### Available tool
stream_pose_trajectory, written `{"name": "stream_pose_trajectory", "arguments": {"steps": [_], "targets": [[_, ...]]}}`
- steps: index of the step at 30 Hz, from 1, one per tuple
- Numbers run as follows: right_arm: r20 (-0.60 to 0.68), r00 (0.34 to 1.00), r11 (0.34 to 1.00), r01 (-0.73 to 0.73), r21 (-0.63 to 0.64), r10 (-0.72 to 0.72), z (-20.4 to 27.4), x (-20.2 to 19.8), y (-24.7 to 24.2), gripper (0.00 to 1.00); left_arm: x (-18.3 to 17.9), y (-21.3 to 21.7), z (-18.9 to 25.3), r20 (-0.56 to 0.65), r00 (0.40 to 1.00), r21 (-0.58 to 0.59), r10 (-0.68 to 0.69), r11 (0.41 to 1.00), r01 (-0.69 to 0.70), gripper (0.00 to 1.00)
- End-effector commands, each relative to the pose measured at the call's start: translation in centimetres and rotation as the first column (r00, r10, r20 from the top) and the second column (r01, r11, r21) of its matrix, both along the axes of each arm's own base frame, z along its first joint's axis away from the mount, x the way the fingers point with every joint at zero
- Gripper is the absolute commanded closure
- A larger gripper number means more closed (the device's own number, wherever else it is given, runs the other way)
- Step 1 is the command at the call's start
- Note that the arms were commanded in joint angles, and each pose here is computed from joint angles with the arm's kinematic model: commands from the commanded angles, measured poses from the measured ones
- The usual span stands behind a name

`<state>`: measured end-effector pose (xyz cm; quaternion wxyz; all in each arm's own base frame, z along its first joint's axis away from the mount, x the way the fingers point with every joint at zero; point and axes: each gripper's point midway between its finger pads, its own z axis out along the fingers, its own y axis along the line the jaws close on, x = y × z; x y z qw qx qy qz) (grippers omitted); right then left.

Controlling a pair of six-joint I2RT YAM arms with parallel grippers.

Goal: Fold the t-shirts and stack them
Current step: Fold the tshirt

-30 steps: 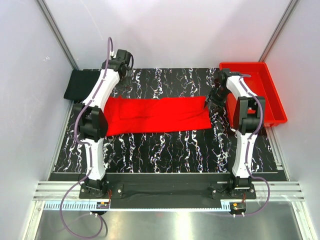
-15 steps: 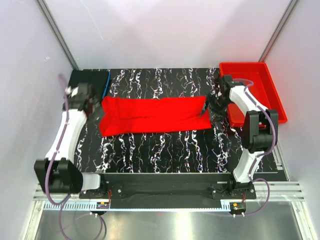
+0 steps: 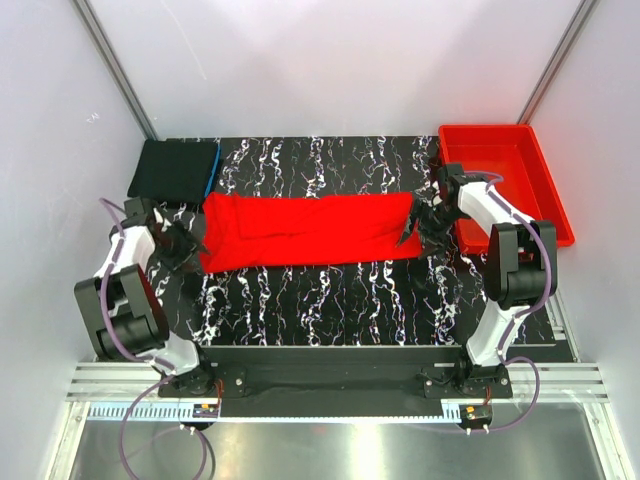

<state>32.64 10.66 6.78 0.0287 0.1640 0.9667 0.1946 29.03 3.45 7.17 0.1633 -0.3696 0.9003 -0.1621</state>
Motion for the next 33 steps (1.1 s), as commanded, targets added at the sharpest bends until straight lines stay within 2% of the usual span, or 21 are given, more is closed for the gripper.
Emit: {"name": "stream_pose_trajectory", "arguments": {"steps": [1,3,6,10,13,17,18,20,22,24,28,30,32,33], "targets": [[0.093,0.995,0.999,-0.027,0.047,0.023,2.3,1.7,0.9,0.26,2.5,-1.2,0.9,0.149,0.983,-0.033,-0.109,0.993,0.115,0.38],[0.096,0.995,0.999,-0.03,0.045,0.025,2.2,1.9,0.9,0.26,2.9,-1.9,0.3,0.149,0.977,-0.03,-0.155,0.987,0.161,0.36],[0.084,0.996,0.999,-0.032,0.044,0.028,1.8,1.9,0.9,0.26,4.0,-2.7,-0.2,0.127,0.962,0.04,-0.241,0.971,0.238,0.33],[0.086,0.996,0.998,-0.03,0.048,0.026,1.8,2.1,0.9,0.26,4.6,-3.1,-1.6,0.079,0.952,0.088,-0.296,0.953,0.289,0.33],[0.087,0.996,0.998,-0.03,0.049,0.026,1.9,2.2,1.0,0.26,5.0,-2.9,-2.4,0.049,0.946,0.122,-0.321,0.942,0.314,0.37],[0.086,0.996,0.998,-0.029,0.048,0.024,1.8,2.3,1.0,0.27,5.5,-1.9,-2.4,0.027,0.951,0.166,-0.308,0.939,0.3,0.5],[0.086,0.996,0.999,-0.027,0.047,0.023,1.8,2.3,1.0,0.27,5.5,-1.6,-2.4,0.016,0.954,0.174,-0.299,0.94,0.292,0.58],[0.084,0.996,0.998,-0.025,0.051,0.02,1.8,2.3,1.0,0.26,5.9,-1.0,-2.4,-0.008,0.958,0.194,-0.285,0.94,0.281,0.65],[0.082,0.996,0.998,-0.025,0.052,0.021,1.8,2.3,1.0,0.26,6.2,-0.8,-2.3,-0.011,0.962,0.206,-0.274,0.941,0.27,0.87],[0.078,0.997,0.998,-0.024,0.05,0.02,1.7,2.3,1.0,0.26,6.5,-0.5,-2.0,-0.019,0.965,0.245,-0.263,0.934,0.259,1.0],[0.07,0.997,0.999,-0.016,0.046,0.013,1.5,2.4,0.9,0.27,8.0,-1.0,-1.1,0.008,0.961,0.284,-0.278,0.922,0.264,1.0],[0.069,0.998,0.999,-0.016,0.048,0.013,1.6,2.4,1.0,0.27,7.6,-1.0,-1.2,-0.026,0.962,0.275,-0.271,0.924,0.267,1.0],[0.079,0.997,0.999,-0.019,0.045,0.015,1.9,2.5,1.0,0.27,6.4,-0.9,-1.1,-0.044,0.966,0.283,-0.256,0.924,0.258,0.64],[0.085,0.996,0.999,-0.016,0.04,0.013,2.0,2.6,0.9,0.26,6.1,-1.0,-0.9,-0.038,0.967,0.285,-0.251,0.925,0.252,0.51]]}}
